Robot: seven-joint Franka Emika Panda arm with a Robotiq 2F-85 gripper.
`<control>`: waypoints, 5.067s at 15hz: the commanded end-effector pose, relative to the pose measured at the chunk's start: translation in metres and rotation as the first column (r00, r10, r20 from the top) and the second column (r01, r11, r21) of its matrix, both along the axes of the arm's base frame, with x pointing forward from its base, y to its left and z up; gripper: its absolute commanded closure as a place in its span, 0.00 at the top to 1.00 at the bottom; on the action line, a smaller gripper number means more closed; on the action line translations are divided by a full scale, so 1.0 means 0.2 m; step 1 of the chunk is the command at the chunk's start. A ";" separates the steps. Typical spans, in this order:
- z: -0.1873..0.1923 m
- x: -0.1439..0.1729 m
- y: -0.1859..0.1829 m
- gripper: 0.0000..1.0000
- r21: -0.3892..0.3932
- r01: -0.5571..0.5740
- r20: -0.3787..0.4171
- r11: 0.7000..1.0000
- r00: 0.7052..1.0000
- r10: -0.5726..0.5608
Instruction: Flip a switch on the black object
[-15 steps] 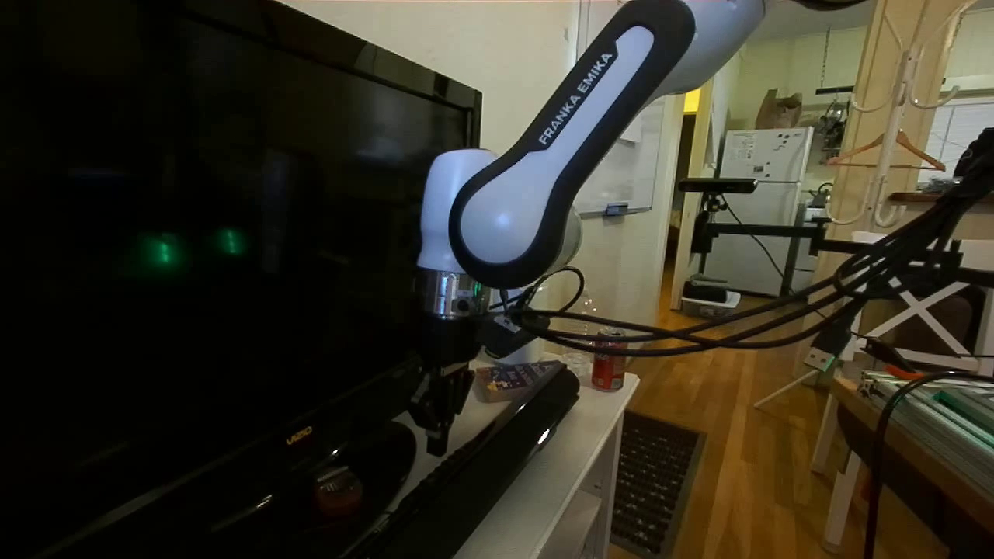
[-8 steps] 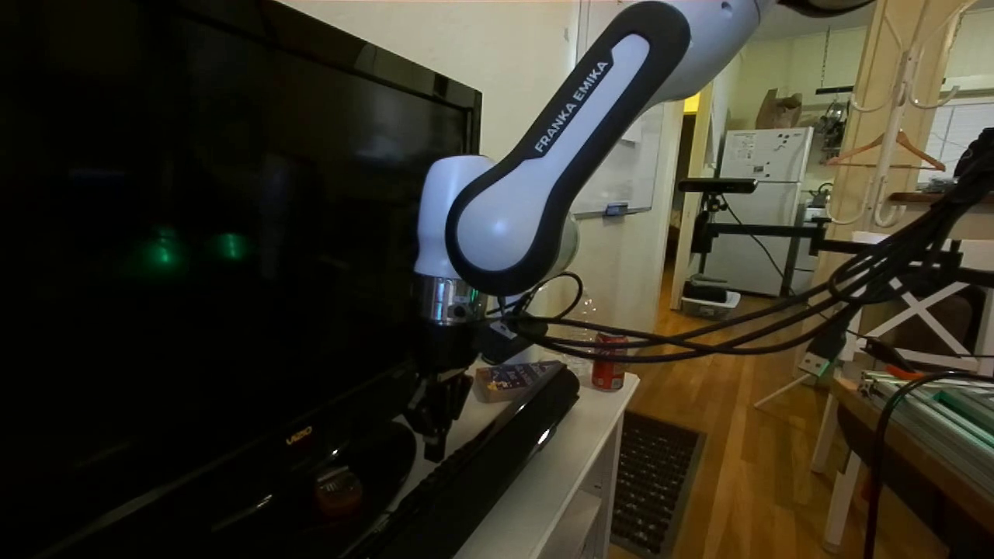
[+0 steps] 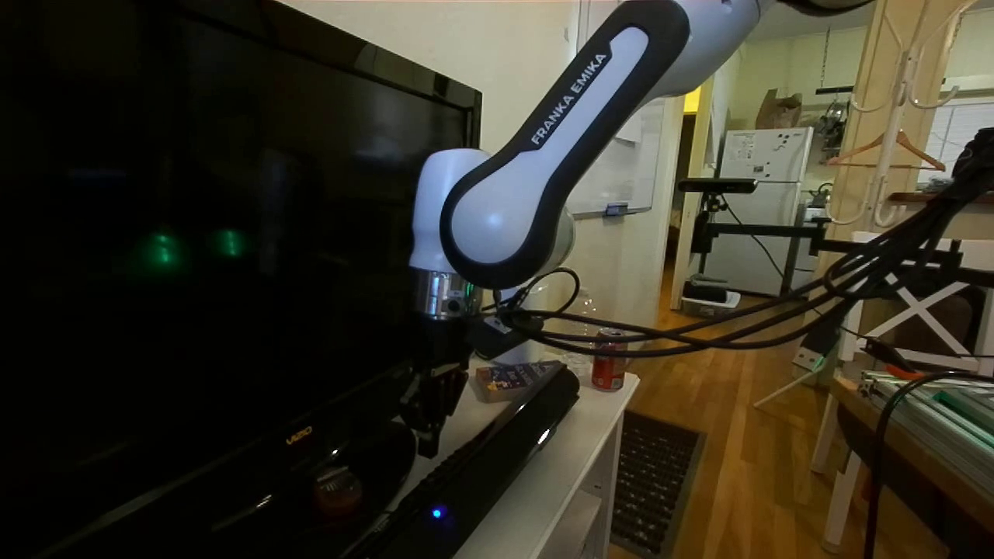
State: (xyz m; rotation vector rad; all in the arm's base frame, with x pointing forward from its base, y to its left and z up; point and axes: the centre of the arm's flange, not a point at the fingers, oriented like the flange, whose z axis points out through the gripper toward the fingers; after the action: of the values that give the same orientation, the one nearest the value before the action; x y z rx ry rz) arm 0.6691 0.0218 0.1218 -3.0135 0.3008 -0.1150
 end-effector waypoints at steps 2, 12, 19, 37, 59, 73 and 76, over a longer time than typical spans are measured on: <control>0.04 0.01 0.02 0.00 0.013 0.019 -0.030 1.000 0.999 -0.018; -0.01 0.03 0.06 0.00 0.034 0.000 -0.062 0.999 0.998 0.003; -0.09 0.02 0.05 0.00 0.039 0.000 -0.085 0.999 0.996 0.003; 0.14 0.07 0.10 0.00 0.037 -0.018 -0.039 0.999 0.999 0.020; -0.10 0.10 0.11 0.00 0.059 -0.021 -0.105 0.998 0.994 0.027; 0.34 -0.03 0.18 0.27 0.024 -0.007 -0.093 1.000 0.996 0.009; 0.50 -0.11 0.22 0.46 -0.018 0.023 -0.139 1.000 0.990 -0.026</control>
State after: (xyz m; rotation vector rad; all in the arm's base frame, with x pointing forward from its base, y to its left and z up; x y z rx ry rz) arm 0.6763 0.0578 0.1846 -2.9982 0.2893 0.0272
